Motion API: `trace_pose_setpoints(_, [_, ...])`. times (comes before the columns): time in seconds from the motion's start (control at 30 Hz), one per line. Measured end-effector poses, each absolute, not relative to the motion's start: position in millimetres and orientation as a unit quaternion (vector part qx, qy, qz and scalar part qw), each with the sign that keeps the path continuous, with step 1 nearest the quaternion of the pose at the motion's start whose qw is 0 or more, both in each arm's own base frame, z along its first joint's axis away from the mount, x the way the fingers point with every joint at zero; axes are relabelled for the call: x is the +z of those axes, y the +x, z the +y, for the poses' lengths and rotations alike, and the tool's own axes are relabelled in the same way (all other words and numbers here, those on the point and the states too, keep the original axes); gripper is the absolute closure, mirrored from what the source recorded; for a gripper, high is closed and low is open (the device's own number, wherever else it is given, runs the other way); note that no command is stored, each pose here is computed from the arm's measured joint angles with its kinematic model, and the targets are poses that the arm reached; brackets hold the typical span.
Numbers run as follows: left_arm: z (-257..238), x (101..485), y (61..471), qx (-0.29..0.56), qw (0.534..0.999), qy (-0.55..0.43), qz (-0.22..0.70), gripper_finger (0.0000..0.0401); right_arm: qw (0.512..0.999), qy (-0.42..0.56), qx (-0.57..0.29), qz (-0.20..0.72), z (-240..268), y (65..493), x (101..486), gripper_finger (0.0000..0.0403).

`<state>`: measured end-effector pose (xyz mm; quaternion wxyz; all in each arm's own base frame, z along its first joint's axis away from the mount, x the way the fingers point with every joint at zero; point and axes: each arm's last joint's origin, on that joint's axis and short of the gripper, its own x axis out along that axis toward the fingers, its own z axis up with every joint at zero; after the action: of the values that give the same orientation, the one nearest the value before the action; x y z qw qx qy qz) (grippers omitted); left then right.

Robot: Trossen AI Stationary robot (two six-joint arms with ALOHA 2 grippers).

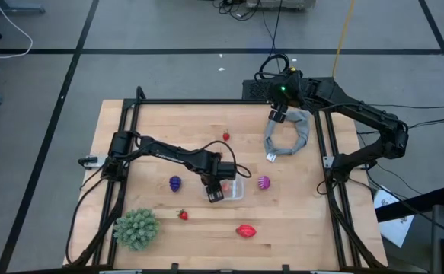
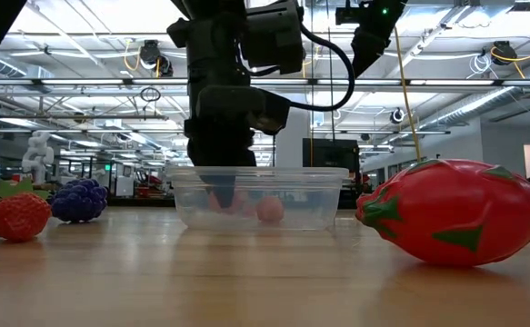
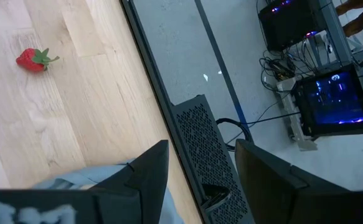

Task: Pick and placing Produce into tupperware
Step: Put the peach into the bin, then put the grapes into the bin

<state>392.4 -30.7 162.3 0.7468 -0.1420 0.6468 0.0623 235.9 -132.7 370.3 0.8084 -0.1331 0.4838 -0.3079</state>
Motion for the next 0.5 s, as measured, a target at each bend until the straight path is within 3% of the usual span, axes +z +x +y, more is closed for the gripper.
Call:
trace_pose_setpoints(0.33, [-27.7,162.5,392.5,0.065,0.746,-0.144,0.647,0.0178,0.808,-0.133,-0.308,0.484,-132.6,236.0,370.3,0.0226])
trace_pose_setpoints(0.5, [-28.1,165.7,391.7,0.066,0.748,-0.146,0.644,0.0161,0.808,-0.133,-0.308,0.484,-132.6,235.9,370.3,0.0226])
